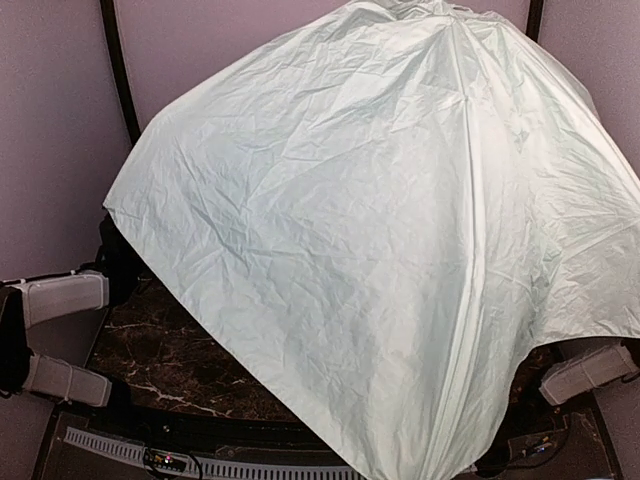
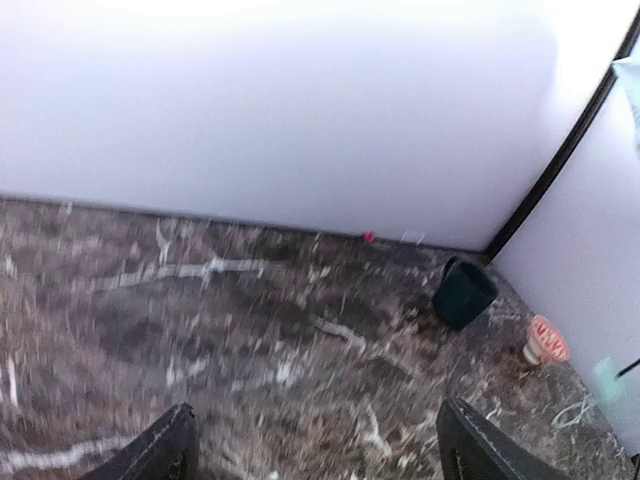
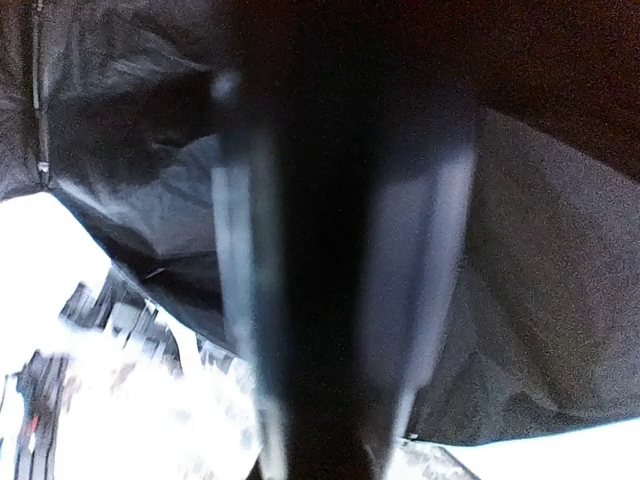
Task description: Put away the umbrella
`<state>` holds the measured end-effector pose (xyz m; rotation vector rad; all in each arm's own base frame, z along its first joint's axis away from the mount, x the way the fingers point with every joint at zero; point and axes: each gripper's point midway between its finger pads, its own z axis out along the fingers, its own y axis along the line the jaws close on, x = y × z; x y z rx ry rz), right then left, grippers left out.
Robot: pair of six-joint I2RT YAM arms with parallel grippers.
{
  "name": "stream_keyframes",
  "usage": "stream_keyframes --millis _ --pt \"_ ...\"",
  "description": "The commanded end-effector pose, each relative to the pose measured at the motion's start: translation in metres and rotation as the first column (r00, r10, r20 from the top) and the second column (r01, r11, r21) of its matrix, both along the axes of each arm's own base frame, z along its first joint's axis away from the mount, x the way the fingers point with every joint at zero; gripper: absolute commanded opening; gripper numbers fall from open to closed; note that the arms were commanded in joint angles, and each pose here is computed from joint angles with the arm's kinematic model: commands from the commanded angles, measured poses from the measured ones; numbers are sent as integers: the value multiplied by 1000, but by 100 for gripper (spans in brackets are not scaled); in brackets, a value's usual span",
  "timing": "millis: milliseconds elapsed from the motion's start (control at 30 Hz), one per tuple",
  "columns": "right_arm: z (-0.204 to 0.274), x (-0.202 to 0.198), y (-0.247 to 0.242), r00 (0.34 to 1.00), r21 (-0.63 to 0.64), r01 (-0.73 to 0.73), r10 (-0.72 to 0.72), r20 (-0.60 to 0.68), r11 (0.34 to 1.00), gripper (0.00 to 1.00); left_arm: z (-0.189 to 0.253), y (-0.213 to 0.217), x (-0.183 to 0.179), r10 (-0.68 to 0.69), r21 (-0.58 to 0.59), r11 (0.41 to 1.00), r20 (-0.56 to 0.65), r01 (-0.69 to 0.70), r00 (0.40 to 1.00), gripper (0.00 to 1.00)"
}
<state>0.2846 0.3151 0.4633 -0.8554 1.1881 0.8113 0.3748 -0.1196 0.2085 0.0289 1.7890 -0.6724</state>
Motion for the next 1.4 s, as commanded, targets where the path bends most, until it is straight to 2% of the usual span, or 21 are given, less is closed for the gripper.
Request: stream_keyframes --millis 0,100,167,300,367,467,533,667,767,900,1033,1100,1200,1367 --pt "-69 -23 15 983 -186 -181 175 -50 966 0 122 -19 -1 -127 9 992 266 130 956 85" --pt "-84 -28 17 977 -179 -213 206 -58 960 0 170 -43 -26 -288 48 955 376 292 881 85" --pt "-87 -28 19 975 -153 -223 217 -56 963 0 189 -70 -50 -414 73 903 414 424 811 85" --pt "-93 -24 34 966 -130 -257 250 -66 958 0 200 -124 -98 -600 152 779 463 608 652 89" --pt "-96 -24 46 959 -136 -280 272 -78 950 0 197 -144 -111 -660 160 721 454 674 598 92" --pt "-106 -37 71 941 -150 -337 329 -75 930 0 194 -166 -112 -694 161 687 436 709 574 95" --pt "-98 -50 89 927 -156 -375 375 -27 914 0 203 -177 -112 -699 162 677 449 718 557 95" --pt "-104 -61 114 899 -166 -436 438 -30 884 0 226 -192 -124 -724 186 633 486 752 489 98" --pt "-110 -63 129 882 -176 -470 470 -44 865 0 238 -200 -126 -720 208 637 504 743 476 96" --pt "-120 -61 145 865 -176 -501 495 -76 848 0 246 -222 -144 -741 247 604 524 757 420 93" --pt "-123 -56 152 862 -163 -507 496 -101 847 0 250 -239 -153 -748 297 611 519 734 413 92" --pt "-124 -55 151 868 -165 -496 486 -97 853 0 246 -247 -155 -754 320 619 499 717 427 91" --pt "-127 -54 142 877 -162 -480 472 -91 862 0 231 -258 -137 -725 374 685 439 625 531 89" --pt "-127 -48 124 881 -123 -470 455 -133 874 0 203 -255 -104 -651 431 748 333 504 682 86"
